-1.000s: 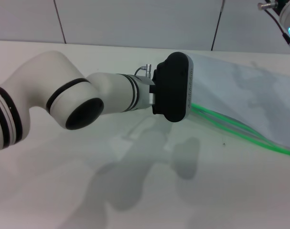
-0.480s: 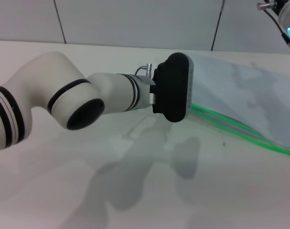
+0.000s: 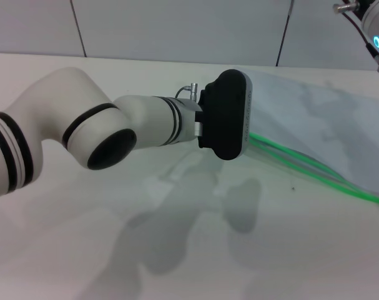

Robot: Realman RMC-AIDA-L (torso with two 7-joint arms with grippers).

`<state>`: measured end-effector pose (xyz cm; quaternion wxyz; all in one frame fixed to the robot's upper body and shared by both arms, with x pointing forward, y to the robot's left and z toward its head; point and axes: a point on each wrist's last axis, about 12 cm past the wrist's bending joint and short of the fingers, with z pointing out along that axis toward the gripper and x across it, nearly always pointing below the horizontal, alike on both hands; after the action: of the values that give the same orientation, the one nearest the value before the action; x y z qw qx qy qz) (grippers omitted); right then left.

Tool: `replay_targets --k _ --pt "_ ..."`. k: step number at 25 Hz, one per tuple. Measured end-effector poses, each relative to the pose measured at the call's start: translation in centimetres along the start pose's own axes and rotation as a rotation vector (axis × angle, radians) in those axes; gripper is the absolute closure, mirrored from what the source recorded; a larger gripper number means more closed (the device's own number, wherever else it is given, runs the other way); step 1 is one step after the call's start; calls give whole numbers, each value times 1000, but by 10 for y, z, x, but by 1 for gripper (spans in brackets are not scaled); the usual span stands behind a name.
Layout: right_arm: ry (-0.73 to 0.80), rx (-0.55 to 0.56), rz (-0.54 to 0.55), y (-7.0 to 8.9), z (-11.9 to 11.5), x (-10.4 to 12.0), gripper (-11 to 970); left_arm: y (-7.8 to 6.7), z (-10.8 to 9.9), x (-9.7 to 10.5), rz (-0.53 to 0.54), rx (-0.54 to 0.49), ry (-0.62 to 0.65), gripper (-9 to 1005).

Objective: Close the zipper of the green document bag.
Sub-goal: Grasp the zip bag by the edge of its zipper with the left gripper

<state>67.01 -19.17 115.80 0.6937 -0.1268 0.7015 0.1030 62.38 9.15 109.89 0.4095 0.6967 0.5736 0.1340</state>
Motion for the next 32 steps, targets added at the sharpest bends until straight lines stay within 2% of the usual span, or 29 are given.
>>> replay_targets --k 3,6,22,27,32 --pt "0 -1 -1 0 0 0 386 1 0 -1 0 -10 -9 651" --pt "0 -2 -1 1 0 0 386 2 0 -2 0 -15 -13 755" --pt "0 -3 -1 1 0 0 387 3 1 -2 -11 -23 -17 754" --pt "1 -3 -2 1 0 0 387 5 1 -2 -14 -31 -22 908" --pt "1 -4 -2 1 0 0 386 4 2 -2 5 -35 -25 927"
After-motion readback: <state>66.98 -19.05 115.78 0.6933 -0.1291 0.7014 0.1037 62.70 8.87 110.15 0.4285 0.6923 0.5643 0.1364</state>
